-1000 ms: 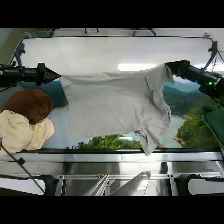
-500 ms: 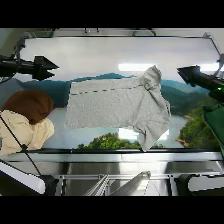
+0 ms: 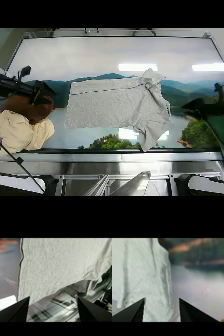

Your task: Fold the shirts.

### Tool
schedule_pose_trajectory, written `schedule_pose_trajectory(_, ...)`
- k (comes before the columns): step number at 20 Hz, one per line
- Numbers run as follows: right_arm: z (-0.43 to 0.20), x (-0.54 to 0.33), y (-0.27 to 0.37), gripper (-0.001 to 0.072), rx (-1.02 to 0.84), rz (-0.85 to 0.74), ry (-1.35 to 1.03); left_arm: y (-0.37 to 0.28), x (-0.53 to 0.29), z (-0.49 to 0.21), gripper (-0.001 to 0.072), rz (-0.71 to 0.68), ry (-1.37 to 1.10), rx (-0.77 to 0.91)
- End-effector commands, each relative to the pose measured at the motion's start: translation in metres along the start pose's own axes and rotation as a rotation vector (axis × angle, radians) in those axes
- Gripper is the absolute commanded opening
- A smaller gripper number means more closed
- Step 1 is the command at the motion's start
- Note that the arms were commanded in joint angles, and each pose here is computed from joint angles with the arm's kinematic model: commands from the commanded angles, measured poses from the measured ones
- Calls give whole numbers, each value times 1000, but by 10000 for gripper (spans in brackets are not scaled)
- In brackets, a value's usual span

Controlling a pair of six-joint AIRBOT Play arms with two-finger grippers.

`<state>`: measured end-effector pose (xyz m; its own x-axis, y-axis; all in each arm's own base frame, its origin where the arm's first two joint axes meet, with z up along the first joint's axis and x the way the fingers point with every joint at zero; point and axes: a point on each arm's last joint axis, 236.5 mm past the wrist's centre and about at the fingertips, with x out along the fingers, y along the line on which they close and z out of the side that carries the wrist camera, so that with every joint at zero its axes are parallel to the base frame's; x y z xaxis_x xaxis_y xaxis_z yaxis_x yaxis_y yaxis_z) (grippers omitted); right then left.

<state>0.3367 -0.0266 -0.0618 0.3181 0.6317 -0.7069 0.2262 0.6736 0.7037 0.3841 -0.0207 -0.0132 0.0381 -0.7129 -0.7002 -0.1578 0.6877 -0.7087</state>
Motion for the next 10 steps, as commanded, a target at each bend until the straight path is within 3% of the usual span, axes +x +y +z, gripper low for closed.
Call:
schedule_pose_trajectory(1, -54, 40, -16, 482, 42, -53, 134, 14, 25, -39, 617, 4, 56, -47)
schedule_pose_trajectory(5, -67, 80, -2, 458, 39, -26, 202, 28, 42, -49, 617, 5, 66, -101)
schedule_pose_trajectory(7, -56, 91, 16, 67, 15, 40, 160, 38, 50, -45, 616, 24, 30, -123)
schedule_pose_trajectory(8, -49, 92, 26, 17, 9, 79, 130, 42, 54, -44, 616, 34, 20, -129)
schedule_pose_trajectory(10, -40, 90, 34, 17, -4, 107, 100, 48, 64, -43, 616, 45, 17, -141)
